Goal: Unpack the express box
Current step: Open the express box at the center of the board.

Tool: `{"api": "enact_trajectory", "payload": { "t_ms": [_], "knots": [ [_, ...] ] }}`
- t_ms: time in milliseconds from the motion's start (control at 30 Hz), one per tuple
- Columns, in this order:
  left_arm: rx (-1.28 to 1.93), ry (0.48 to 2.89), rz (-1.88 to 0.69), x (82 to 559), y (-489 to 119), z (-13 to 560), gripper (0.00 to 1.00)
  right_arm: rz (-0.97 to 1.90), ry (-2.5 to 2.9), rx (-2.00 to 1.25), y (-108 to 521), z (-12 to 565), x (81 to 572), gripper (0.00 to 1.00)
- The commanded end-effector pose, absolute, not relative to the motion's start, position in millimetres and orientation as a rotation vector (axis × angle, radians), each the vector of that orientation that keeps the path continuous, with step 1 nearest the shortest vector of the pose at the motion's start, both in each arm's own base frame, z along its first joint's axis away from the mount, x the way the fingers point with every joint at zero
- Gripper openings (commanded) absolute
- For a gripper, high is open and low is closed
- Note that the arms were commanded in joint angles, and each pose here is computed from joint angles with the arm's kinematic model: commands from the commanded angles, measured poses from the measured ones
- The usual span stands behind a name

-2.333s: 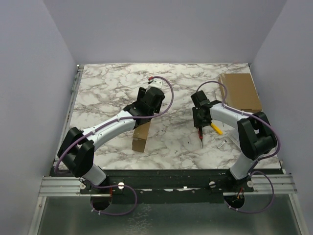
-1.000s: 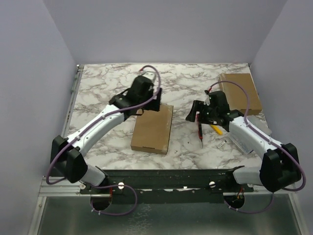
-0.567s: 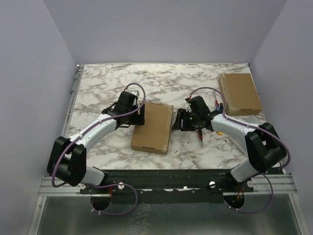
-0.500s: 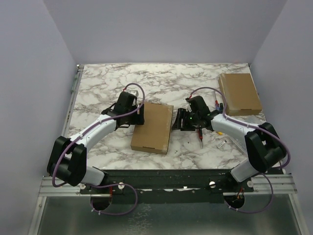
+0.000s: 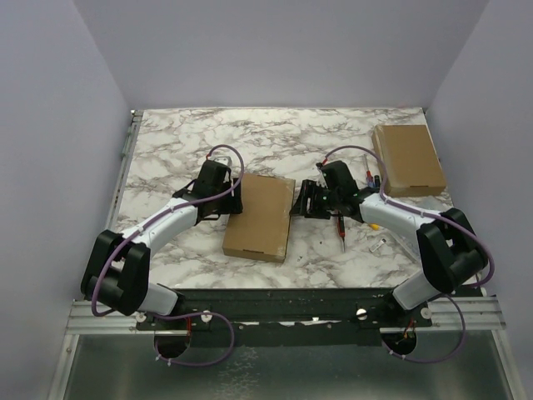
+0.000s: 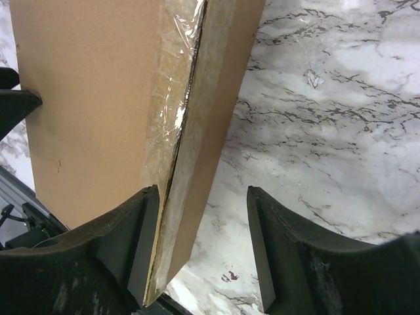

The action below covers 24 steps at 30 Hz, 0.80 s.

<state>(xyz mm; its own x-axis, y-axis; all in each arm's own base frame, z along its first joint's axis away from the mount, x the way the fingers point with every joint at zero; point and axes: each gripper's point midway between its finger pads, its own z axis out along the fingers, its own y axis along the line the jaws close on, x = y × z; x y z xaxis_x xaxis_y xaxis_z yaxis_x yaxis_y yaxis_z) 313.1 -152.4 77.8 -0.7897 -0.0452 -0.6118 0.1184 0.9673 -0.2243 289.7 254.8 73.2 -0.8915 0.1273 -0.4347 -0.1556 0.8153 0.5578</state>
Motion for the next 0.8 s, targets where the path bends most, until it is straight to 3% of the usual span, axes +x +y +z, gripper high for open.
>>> {"api": "enact_trajectory", "payload": {
  "t_ms": [0, 767],
  "knots": [
    [0.028, 2.486, -0.265, 312, -141, 64, 0.69, 0.778, 2.547, -0.038, 250, 63, 289, 0.62],
    [-0.002, 2.529, -0.198, 308, -127, 50, 0.69, 0.468, 2.607, 0.01, 201, 20, 277, 0.57]
  ]
}}
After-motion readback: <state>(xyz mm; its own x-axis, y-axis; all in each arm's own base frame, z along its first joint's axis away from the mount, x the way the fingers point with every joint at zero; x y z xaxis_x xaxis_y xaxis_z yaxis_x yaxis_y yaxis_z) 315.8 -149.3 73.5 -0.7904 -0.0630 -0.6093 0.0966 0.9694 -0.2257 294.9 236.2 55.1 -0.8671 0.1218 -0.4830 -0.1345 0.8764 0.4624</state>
